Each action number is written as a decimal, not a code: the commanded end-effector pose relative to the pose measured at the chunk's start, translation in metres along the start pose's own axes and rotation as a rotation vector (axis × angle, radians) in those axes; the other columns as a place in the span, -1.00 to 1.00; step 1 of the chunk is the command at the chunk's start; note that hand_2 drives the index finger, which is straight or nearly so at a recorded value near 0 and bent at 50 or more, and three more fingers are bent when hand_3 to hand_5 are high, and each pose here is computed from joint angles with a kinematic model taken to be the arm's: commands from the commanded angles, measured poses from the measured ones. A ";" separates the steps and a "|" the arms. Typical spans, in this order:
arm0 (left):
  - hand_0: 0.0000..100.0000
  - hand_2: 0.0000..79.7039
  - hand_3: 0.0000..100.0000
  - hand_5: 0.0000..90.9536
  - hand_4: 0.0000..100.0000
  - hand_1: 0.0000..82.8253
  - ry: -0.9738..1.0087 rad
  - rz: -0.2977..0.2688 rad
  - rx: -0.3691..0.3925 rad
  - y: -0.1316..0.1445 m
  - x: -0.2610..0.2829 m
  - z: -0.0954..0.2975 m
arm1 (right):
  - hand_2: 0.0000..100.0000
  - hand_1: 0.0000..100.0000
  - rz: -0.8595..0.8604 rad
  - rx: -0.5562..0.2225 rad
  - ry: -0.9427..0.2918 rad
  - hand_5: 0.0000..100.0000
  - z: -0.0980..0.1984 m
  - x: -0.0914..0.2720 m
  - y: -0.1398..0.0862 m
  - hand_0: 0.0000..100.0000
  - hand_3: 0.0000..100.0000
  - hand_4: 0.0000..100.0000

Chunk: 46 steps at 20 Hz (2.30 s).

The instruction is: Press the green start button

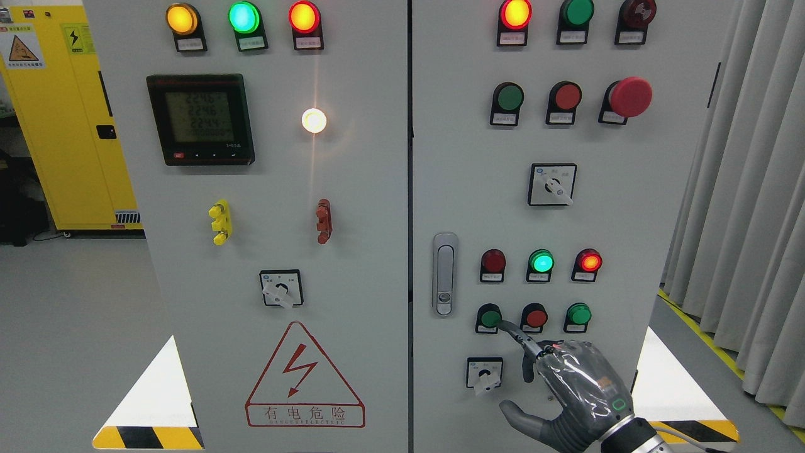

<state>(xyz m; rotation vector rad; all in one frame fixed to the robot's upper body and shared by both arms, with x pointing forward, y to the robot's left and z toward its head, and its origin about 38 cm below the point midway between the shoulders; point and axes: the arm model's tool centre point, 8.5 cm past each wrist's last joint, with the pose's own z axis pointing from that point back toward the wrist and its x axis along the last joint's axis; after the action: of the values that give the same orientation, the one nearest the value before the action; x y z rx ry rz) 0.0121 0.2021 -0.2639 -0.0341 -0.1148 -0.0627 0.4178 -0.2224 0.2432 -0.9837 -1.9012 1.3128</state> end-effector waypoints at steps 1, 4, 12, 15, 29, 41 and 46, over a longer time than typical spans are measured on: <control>-0.76 -1.00 -1.00 -1.00 -1.00 0.34 -0.042 -0.002 -0.004 -0.001 0.018 -0.002 | -1.00 0.31 -0.005 0.008 0.000 0.34 -0.002 -0.001 0.003 -0.33 0.40 0.50; -0.76 -1.00 -1.00 -1.00 -1.00 0.34 -0.042 -0.002 -0.004 -0.001 0.018 -0.002 | -1.00 0.30 -0.009 0.015 0.002 0.34 -0.002 -0.001 0.005 -0.31 0.40 0.50; -0.76 -1.00 -1.00 -1.00 -1.00 0.34 -0.042 -0.002 -0.004 -0.001 0.018 -0.002 | -1.00 0.30 -0.017 0.027 0.019 0.33 -0.005 -0.003 0.010 -0.27 0.40 0.50; -0.76 -1.00 -1.00 -1.00 -1.00 0.34 -0.040 -0.002 -0.004 -0.001 0.018 -0.002 | -1.00 0.30 -0.014 0.022 0.014 0.33 -0.008 -0.002 0.007 -0.25 0.40 0.49; -0.76 -1.00 -1.00 -1.00 -1.00 0.34 -0.042 -0.002 -0.004 -0.001 0.018 -0.002 | -1.00 0.30 -0.017 0.004 0.019 0.33 -0.009 -0.001 0.002 -0.18 0.40 0.48; -0.76 -1.00 -1.00 -1.00 -1.00 0.34 -0.042 -0.002 -0.004 -0.001 0.018 -0.002 | -1.00 0.27 -0.139 -0.147 -0.053 0.33 0.024 0.029 -0.019 -0.06 0.30 0.44; -0.76 -1.00 -1.00 -1.00 -1.00 0.34 -0.042 -0.002 -0.004 -0.001 0.018 -0.002 | -1.00 0.20 -0.433 -0.237 -0.128 -0.20 0.051 0.046 -0.022 -0.01 0.12 0.06</control>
<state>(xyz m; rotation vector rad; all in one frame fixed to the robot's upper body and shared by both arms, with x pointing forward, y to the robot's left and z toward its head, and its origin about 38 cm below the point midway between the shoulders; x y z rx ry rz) 0.0121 0.2013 -0.2639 -0.0354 -0.1148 -0.0626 0.3830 -0.2181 0.2389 -0.7946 -2.0737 1.1052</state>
